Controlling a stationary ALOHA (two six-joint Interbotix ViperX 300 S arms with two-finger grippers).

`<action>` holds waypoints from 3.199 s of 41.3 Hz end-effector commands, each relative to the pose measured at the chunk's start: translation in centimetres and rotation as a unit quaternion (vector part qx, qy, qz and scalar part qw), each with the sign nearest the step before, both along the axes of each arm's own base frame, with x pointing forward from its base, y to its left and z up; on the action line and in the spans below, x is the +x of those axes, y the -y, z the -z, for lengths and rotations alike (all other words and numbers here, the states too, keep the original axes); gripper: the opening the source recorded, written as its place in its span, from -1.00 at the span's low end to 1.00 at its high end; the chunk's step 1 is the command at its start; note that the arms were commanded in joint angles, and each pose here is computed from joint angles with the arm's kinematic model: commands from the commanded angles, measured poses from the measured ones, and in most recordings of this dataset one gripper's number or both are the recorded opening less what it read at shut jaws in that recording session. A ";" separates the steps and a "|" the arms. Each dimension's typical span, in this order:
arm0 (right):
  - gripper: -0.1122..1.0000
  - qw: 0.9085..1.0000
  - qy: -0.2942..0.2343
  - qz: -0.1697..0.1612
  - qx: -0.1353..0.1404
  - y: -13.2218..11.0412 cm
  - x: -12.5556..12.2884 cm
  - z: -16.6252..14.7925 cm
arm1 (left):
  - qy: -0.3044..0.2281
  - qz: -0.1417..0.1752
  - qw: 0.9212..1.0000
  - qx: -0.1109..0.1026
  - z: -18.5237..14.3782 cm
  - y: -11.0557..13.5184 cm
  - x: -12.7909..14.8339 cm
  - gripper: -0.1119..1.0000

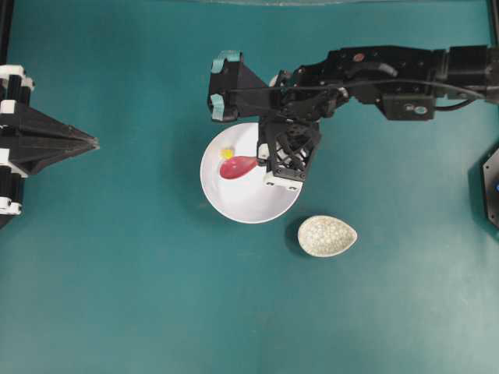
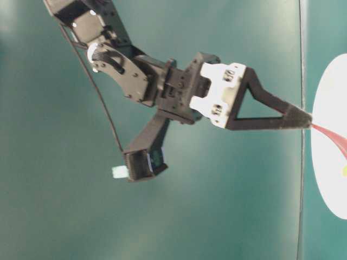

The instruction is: Scoop the yellow hexagonal prism block from the bowl with a spoon using the right arm.

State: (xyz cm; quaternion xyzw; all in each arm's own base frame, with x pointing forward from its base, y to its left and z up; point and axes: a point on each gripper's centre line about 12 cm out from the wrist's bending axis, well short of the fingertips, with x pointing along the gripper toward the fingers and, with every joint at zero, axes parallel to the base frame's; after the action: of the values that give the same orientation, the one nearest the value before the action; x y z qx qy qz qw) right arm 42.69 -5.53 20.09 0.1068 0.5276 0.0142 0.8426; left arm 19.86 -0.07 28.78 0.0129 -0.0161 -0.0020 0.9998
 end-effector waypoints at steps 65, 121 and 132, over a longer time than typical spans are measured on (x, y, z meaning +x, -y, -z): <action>-0.34 0.990 -0.125 -0.039 0.053 -1.0 -2.5 -2.2 | 0.017 0.001 1.000 0.001 -1.2 0.0 0.2 -0.80; -0.34 0.998 -0.054 -0.009 0.005 0.7 1.6 0.1 | 0.018 0.000 1.000 0.001 -1.2 0.0 0.2 -0.80; -0.34 1.000 -0.015 0.001 -0.012 1.0 2.0 0.0 | 0.021 0.000 1.000 0.001 -1.4 0.0 0.1 -0.80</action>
State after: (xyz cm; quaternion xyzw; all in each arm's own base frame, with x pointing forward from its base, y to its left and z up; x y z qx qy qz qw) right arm 44.58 -6.47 18.26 0.1035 0.5674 0.0089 0.8169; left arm 19.83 -0.03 28.81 0.0129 -0.0169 -0.0013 0.9998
